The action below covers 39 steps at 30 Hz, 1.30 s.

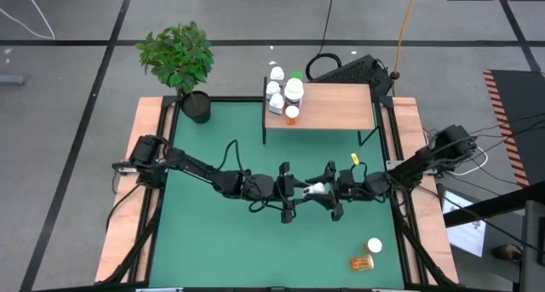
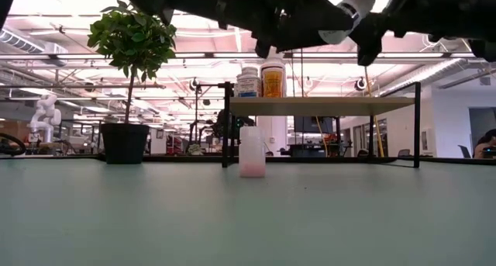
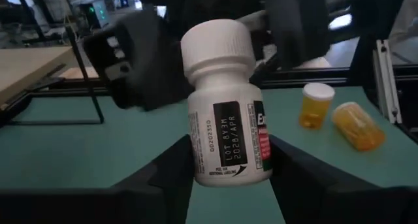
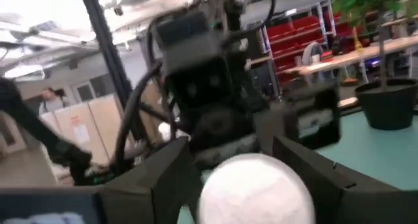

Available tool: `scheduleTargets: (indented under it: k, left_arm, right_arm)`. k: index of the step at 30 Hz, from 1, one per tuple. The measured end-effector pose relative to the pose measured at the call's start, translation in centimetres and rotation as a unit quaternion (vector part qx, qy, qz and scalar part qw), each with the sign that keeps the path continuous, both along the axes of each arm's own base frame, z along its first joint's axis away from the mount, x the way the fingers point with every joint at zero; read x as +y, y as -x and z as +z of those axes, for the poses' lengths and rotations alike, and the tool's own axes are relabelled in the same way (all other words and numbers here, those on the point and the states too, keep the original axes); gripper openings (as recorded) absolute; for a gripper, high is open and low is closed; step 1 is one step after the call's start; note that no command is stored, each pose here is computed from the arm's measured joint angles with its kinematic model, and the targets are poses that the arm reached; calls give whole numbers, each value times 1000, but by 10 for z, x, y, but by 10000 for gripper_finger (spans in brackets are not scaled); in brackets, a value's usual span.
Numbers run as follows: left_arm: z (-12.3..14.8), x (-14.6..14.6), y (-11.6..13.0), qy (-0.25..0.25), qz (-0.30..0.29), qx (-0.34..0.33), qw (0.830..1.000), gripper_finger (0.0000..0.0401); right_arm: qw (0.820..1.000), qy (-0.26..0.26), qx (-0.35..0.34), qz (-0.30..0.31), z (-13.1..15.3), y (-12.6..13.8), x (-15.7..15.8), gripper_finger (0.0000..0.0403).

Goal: Pick and place medicine bottles onto shelf by color
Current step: Put the white and black pill bottle on the shelf

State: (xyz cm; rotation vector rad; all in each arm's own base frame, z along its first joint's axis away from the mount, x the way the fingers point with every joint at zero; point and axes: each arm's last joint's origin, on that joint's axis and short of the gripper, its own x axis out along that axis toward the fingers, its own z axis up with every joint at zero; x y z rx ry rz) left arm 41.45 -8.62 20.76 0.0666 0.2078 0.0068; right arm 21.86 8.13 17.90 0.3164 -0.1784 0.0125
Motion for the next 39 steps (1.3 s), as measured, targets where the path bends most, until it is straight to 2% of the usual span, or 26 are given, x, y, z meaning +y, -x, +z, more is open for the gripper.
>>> scheduleTargets:
  k: [8, 19, 25, 32, 39]
  left_arm:
    - [3, -1, 0, 3, 1, -8, 1000, 168]
    - [5, -1, 0, 8, 18, -21, 1000, 178]
    - [5, 0, 0, 12, 24, -24, 999, 162]
    - [6, 1, 0, 16, 29, -31, 999, 183]
    - [6, 2, -1, 19, 32, -30, 999, 187]
  right_arm:
    - [999, 35, 23, 10, -5, 0, 1, 182]
    - [999, 46, 22, 15, -5, 0, 1, 180]
    - [997, 63, 29, 14, -7, 0, 2, 180]
    - [997, 67, 32, 4, -7, 0, 1, 165]
    - [995, 89, 45, -3, -10, 0, 1, 143]
